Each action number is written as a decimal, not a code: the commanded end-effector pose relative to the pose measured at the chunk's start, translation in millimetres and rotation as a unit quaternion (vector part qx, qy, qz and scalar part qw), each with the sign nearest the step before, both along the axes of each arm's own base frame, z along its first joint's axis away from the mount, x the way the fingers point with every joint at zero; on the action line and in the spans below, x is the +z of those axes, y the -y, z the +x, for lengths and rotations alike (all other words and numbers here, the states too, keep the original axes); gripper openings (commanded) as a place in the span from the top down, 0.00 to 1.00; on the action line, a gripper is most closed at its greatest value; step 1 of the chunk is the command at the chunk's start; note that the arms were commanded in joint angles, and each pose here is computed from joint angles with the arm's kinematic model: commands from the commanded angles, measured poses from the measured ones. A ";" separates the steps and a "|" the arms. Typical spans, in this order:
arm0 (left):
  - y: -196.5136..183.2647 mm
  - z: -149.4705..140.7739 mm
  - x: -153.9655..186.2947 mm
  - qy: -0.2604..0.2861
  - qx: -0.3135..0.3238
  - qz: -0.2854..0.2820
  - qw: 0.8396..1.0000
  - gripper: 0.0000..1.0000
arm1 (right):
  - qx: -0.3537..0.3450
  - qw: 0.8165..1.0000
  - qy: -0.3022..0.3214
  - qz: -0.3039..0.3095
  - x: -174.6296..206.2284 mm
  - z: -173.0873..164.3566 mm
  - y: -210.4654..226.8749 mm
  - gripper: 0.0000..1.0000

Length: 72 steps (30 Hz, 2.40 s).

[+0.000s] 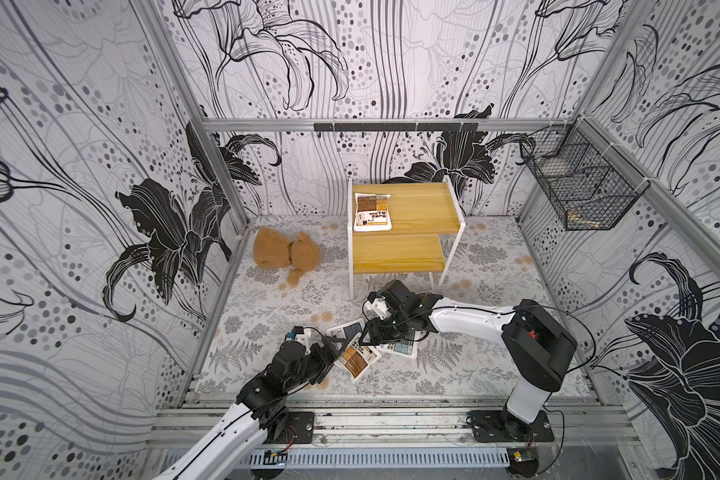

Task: Place the bagged coffee beans on the shelf by color
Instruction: Pick up the bagged coffee beans at the center of the board.

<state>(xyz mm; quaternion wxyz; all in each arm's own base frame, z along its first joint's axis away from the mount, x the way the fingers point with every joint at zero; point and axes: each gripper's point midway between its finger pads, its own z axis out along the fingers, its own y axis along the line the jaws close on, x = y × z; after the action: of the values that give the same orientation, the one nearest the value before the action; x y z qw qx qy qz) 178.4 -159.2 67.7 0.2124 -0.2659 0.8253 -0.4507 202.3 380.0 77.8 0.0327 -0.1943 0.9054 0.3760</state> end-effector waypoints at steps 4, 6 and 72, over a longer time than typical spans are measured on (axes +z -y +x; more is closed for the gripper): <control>3.3 -4.6 -8.1 -0.002 -0.013 0.005 1.000 0.10 | 0.037 0.999 -0.026 0.014 -10.3 -17.1 -3.2 0.40; 3.6 -4.8 -6.9 0.001 -0.022 0.020 1.000 0.09 | 0.043 0.998 -0.034 0.014 -12.4 -17.3 -6.2 0.40; 21.3 -5.3 -25.8 -0.025 -0.079 0.067 0.994 0.16 | 0.022 1.000 -0.009 -0.020 -8.4 -27.9 14.8 0.34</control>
<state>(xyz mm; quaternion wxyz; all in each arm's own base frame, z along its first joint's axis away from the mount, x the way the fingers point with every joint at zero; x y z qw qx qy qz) 171.4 -176.7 42.0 0.1635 -0.2117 0.8795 -0.3936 177.2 366.7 64.0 0.0050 -0.2187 0.9115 0.3483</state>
